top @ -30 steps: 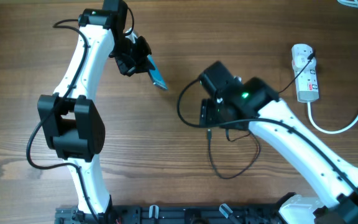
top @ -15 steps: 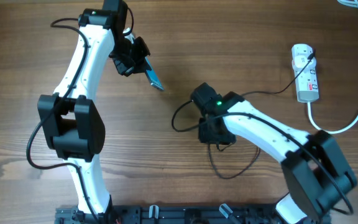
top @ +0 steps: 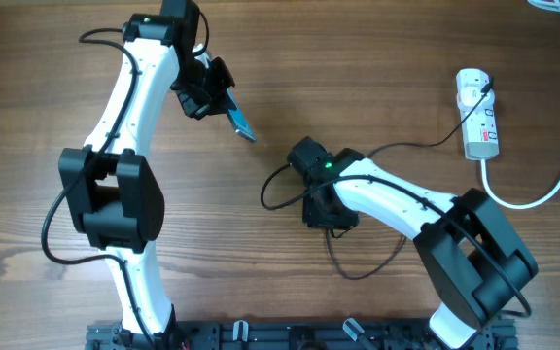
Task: Plug charger to phone and switch on socket
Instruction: 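Grasp the black USB-C cable end with the right gripper and lift, then push the USB-C plug into the phone's bottom port with the right gripper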
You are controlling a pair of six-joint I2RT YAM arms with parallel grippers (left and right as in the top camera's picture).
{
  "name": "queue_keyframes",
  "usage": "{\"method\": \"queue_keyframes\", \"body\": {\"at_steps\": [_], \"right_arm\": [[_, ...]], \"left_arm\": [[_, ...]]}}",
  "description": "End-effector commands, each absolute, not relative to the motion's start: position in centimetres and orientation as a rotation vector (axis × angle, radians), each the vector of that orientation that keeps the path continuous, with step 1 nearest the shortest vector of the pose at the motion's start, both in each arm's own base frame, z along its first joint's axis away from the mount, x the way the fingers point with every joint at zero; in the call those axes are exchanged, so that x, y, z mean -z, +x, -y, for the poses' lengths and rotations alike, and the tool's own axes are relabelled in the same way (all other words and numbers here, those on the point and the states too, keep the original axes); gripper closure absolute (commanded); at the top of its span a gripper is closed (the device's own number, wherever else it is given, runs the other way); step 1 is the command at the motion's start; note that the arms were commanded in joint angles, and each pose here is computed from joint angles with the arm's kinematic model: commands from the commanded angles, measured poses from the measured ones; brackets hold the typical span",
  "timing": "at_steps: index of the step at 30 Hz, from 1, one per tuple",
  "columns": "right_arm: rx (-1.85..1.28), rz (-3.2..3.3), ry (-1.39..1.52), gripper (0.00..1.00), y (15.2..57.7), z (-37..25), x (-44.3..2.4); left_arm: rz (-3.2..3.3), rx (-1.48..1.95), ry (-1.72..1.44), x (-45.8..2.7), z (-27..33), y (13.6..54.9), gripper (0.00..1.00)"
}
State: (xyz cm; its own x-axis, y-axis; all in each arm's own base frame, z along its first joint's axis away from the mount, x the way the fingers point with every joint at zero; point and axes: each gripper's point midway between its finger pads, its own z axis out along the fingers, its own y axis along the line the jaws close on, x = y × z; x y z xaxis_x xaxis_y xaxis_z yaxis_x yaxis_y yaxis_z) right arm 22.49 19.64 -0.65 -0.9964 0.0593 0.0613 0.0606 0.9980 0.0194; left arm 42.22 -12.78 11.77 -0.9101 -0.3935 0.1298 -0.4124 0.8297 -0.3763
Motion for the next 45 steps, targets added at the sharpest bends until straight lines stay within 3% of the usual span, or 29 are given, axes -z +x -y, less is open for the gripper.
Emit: {"method": "queue_keyframes", "body": {"at_steps": [1, 13, 21, 29, 34, 39, 45], "right_arm": [[-0.079, 3.063, -0.106, 0.71, 22.1, -18.3, 2.5], [-0.111, 3.100, -0.073, 0.80, 22.8, -18.0, 2.5], [-0.140, 3.065, -0.072, 0.76, 22.0, -17.5, 2.4], [-0.131, 3.071, -0.069, 0.83, 22.1, -17.7, 2.4], [-0.130, 3.072, -0.070, 0.93, 22.2, -17.7, 2.4], [-0.072, 3.075, -0.068, 0.96, 22.6, -18.7, 0.9], [0.191, 3.163, 0.069, 0.96, 23.7, -21.2, -7.2]], "left_arm": [[2.986, -0.655, 0.655, -13.3, 12.9, 42.3, 0.96], [2.983, -0.652, 0.655, -13.3, 12.9, 42.2, 0.96], [2.983, -0.653, 0.655, -13.3, 12.9, 42.2, 0.96], [2.983, -0.652, 0.655, -13.3, 12.9, 42.2, 0.96], [2.971, -0.677, 0.649, -13.4, 13.2, 42.1, 0.96], [2.850, -1.215, 0.298, -17.1, 18.3, 42.3, 0.96], [2.634, -1.756, -0.202, -22.5, 23.2, 41.1, 0.96]]}}
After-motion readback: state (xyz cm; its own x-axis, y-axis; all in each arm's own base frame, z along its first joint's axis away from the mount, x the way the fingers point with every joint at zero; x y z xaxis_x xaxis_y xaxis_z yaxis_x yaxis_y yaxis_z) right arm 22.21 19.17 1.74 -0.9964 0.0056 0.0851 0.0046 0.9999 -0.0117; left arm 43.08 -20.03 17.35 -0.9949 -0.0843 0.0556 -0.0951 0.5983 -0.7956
